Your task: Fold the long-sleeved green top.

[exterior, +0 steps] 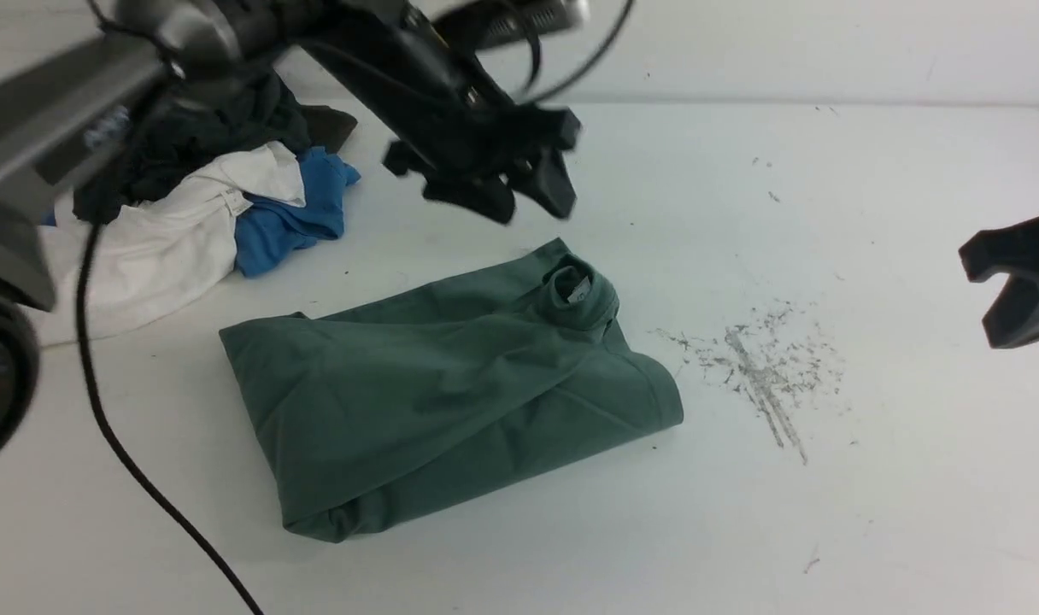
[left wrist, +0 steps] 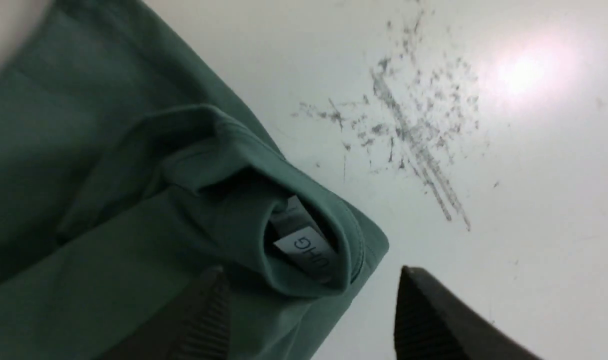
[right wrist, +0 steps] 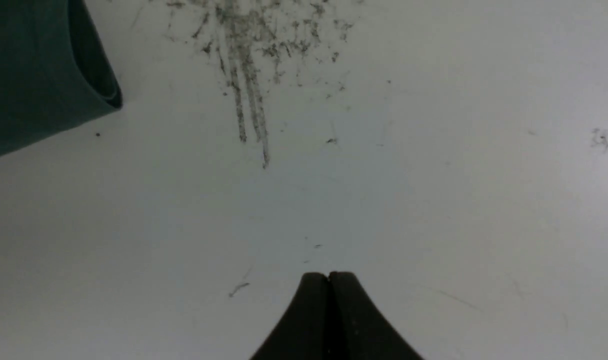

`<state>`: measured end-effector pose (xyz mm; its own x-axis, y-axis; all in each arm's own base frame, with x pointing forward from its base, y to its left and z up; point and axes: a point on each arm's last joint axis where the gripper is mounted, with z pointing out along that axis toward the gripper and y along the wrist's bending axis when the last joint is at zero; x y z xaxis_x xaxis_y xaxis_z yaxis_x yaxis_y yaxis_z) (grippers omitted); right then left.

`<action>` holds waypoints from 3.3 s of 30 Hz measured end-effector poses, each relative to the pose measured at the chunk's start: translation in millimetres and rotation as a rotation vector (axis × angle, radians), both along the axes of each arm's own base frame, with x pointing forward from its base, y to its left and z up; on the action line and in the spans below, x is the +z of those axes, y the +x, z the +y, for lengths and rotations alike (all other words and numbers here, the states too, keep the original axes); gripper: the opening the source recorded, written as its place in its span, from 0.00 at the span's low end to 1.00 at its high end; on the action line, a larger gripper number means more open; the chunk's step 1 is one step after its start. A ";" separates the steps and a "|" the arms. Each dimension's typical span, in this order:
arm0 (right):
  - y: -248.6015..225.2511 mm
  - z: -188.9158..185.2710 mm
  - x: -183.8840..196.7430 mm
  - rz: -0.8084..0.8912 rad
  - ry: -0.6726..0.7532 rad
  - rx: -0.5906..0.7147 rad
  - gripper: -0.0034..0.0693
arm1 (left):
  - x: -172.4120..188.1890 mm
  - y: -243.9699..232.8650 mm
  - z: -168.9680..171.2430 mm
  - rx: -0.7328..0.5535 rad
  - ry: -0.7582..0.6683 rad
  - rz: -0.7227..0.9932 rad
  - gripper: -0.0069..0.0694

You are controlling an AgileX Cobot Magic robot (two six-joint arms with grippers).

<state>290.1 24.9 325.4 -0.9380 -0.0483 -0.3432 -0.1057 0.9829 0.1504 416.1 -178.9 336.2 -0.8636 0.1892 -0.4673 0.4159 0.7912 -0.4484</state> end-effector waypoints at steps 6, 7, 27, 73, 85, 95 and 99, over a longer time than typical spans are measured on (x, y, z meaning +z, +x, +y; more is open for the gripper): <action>-3.0 40.9 4.5 -0.039 0.146 0.184 0.03 | 56.9 -15.1 65.4 0.122 0.069 -0.134 0.32; -2.6 51.2 5.4 -0.058 0.171 0.219 0.03 | 58.0 -17.5 71.8 0.136 0.081 -0.132 0.24; 105.0 182.5 -108.8 -0.058 0.158 0.397 0.03 | -14.5 -49.4 94.7 0.156 0.194 0.144 0.08; 93.9 168.9 -167.0 0.042 0.053 0.258 0.03 | -164.1 -112.7 118.0 0.250 0.403 0.453 0.08; 0.9 122.0 -149.6 0.031 0.054 0.146 0.03 | -138.2 -83.4 118.4 0.247 0.418 0.291 0.08; -23.5 101.4 -64.9 -0.245 0.006 0.214 0.03 | -59.6 -83.0 117.2 0.248 0.372 0.142 0.08; -64.1 78.5 -13.1 -0.354 -0.015 0.218 0.03 | -31.3 -95.8 118.9 0.256 0.351 0.070 0.08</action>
